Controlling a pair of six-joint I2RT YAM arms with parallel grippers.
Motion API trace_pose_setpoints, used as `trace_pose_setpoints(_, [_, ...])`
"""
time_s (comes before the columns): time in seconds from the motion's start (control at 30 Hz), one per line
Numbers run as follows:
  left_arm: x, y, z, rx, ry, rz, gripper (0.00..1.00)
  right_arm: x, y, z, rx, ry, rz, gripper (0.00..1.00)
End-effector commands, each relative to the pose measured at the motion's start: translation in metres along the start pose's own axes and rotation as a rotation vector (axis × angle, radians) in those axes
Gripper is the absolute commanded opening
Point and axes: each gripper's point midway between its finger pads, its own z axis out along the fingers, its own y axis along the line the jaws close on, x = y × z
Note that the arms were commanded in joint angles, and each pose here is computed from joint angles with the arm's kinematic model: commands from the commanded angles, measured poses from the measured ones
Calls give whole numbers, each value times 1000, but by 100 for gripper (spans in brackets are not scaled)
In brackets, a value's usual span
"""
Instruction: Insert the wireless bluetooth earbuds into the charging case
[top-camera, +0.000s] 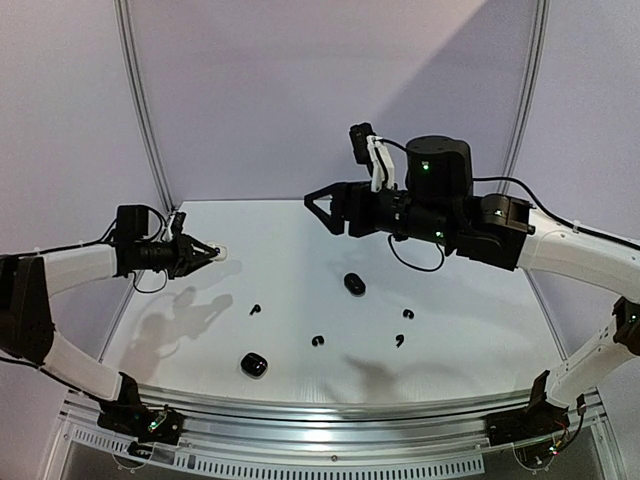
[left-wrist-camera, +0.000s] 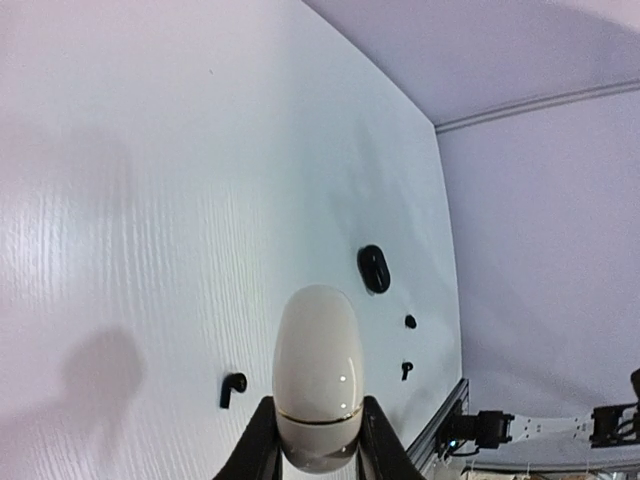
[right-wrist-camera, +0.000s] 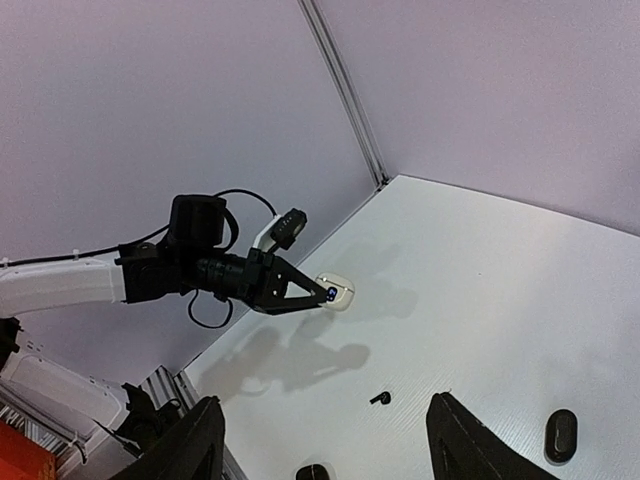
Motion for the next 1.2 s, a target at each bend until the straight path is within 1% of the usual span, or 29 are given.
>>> trace_pose_setpoints(0.0, [-38,23,-2,-89,-4,-40,0,2,-22,-7,67,-5,-10,70])
trace_pose_setpoints(0.1, [-44,50,10,-136,52,-157,0,6,-26,-10,72,-9,-14,70])
trace_pose_setpoints(0.2, [-49,69,24,-121,81,-271,0,10,-29,-12,73,-4,-1,70])
trace_pose_setpoints(0.37, [-54,95,43,-136,97,-316,0,18,-34,-20,85,2,43,70])
trace_pose_setpoints(0.47, [-49,109,53,-141,108,-334,0,19,-36,-24,84,-11,75,70])
trace_pose_setpoints(0.6, [-29,133,64,-157,160,-415,8,29,-42,-21,111,28,107,70])
trace_pose_setpoints(0.63, [-25,137,65,-167,165,-426,10,35,-43,-18,122,50,113,70])
trace_pose_setpoints(0.7, [-19,142,64,-179,173,-438,19,41,-46,-14,136,81,119,70])
trace_pose_setpoints(0.77, [-15,144,65,-179,184,-441,31,48,-48,-11,146,103,129,70])
trace_pose_setpoints(0.83, [-12,145,65,-183,196,-451,41,52,-50,-9,155,108,143,70])
trace_pose_setpoints(1.03, [-1,151,57,-223,213,-499,63,51,-52,-6,168,101,149,70])
trace_pose_setpoints(1.17, [6,148,48,-254,221,-536,85,49,-55,-6,182,97,140,70])
